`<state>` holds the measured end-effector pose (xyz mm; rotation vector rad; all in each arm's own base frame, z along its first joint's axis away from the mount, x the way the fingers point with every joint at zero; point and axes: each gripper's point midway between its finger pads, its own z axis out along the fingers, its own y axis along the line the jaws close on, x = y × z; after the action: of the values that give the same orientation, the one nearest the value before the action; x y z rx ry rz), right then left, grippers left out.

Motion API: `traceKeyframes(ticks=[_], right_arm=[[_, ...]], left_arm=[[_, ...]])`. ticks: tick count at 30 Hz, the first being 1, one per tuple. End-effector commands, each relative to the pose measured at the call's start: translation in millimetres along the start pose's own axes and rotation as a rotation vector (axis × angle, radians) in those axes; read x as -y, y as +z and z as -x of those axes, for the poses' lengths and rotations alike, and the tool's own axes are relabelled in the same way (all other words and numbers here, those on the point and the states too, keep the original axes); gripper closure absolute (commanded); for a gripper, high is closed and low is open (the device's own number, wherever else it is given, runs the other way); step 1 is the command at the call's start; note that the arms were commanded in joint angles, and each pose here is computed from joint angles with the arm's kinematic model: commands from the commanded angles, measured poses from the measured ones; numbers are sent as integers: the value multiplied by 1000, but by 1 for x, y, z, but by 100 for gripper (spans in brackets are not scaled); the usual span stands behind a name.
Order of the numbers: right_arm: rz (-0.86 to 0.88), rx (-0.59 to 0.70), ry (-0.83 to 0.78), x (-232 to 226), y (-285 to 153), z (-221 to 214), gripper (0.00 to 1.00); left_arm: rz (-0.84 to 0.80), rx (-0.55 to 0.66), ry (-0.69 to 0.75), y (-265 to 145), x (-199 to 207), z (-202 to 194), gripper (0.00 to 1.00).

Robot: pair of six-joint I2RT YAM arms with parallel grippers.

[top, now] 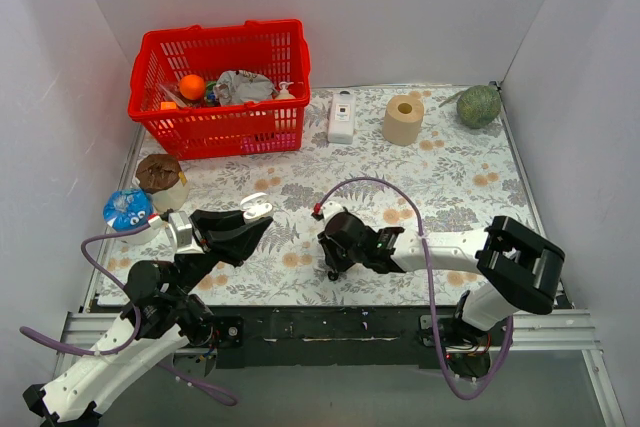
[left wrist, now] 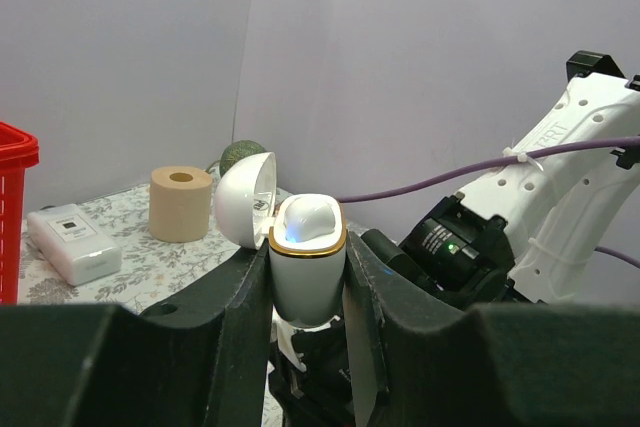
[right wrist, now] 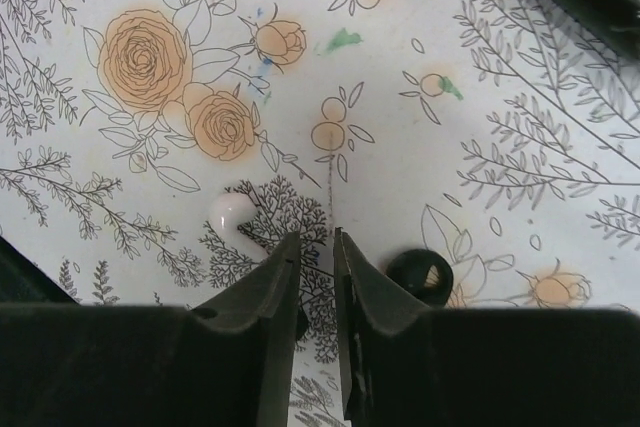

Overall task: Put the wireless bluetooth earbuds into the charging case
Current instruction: Pick up the earbud from the center of the board.

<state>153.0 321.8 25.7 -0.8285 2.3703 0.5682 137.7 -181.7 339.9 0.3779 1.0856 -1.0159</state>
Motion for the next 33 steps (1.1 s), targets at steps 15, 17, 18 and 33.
traceKeyframes(ticks=[15, 17, 18, 33], right_arm=[[70, -68, -275, -31, -9, 27, 48], [64, -80, -281, -29, -7, 25, 48], [63, -86, -284, -29, -5, 24, 48], [81, -112, -314, -40, 5, 16, 48]], left_arm=[[21, 12, 16, -1, -4, 5, 100], [21, 12, 16, -1, -4, 5, 100], [21, 12, 17, -1, -4, 5, 100], [15, 6, 12, 0, -3, 3, 100]])
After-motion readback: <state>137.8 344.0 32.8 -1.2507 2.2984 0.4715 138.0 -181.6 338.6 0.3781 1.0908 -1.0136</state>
